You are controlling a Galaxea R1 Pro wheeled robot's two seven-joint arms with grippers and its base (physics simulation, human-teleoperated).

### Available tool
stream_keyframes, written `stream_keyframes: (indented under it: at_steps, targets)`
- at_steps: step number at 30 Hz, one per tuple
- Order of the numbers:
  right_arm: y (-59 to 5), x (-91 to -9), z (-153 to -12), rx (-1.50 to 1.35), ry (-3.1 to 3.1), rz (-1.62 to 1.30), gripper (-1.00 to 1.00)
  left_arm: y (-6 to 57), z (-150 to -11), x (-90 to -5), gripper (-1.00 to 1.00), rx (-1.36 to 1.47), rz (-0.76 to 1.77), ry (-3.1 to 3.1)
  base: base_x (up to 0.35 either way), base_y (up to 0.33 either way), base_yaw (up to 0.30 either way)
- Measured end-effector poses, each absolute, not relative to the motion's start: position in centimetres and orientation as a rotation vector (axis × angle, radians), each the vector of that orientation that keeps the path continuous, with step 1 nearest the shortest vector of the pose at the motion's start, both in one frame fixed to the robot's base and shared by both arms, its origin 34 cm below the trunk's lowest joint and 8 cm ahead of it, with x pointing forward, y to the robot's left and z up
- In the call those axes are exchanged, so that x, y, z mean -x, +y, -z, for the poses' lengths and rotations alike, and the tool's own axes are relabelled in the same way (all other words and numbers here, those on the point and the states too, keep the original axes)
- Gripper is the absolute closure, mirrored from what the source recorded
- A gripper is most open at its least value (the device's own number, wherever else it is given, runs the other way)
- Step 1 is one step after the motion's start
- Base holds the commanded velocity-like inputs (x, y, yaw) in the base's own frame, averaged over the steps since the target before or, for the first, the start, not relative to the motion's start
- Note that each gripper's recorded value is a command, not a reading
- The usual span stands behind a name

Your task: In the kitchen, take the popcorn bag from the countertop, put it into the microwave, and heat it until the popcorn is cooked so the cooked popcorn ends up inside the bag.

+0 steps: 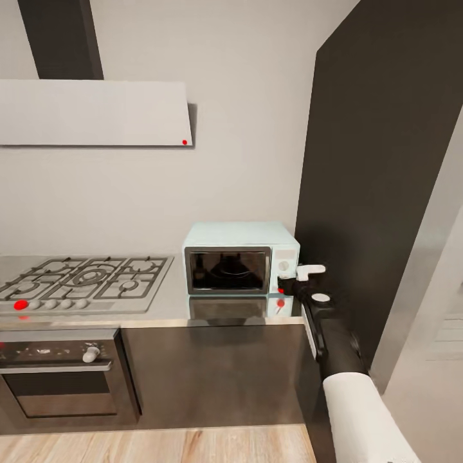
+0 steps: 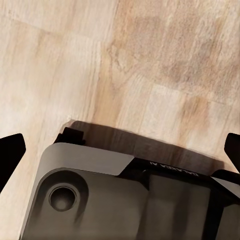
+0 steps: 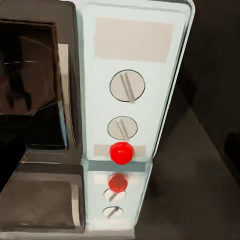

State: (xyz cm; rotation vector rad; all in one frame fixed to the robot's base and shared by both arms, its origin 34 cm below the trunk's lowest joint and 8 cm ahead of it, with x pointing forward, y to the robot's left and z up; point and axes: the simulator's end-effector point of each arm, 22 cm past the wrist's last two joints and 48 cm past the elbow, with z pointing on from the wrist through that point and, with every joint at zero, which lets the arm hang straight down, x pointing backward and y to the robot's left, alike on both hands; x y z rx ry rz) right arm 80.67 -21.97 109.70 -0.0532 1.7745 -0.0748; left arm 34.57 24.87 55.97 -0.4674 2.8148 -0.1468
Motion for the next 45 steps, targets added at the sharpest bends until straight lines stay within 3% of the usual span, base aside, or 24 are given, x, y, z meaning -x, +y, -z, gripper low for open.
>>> stream_keyframes:
  at_steps: [10, 27, 45]
  targets:
    - [-19.9, -80.6, -102.3, 0.081, 1.834, 0.027, -1.0, 24.9, -56.0, -34.6, -1.0, 0.468, 0.147, 2.815, 0.0, 0.0, 0.0]
    - [-21.9, -80.3, -100.8, -0.001, 1.865, 0.015, -1.0, 24.8, -56.0, -34.6, -1.0, 0.469, 0.149, 2.815, 0.002, 0.0, 0.0]
    - [-21.3, -79.9, -98.7, 0.006, 1.91, 0.002, -1.0, 24.9, -56.0, -34.6, -1.0, 0.47, 0.147, 2.814, 0.185, 0.0, 0.0]
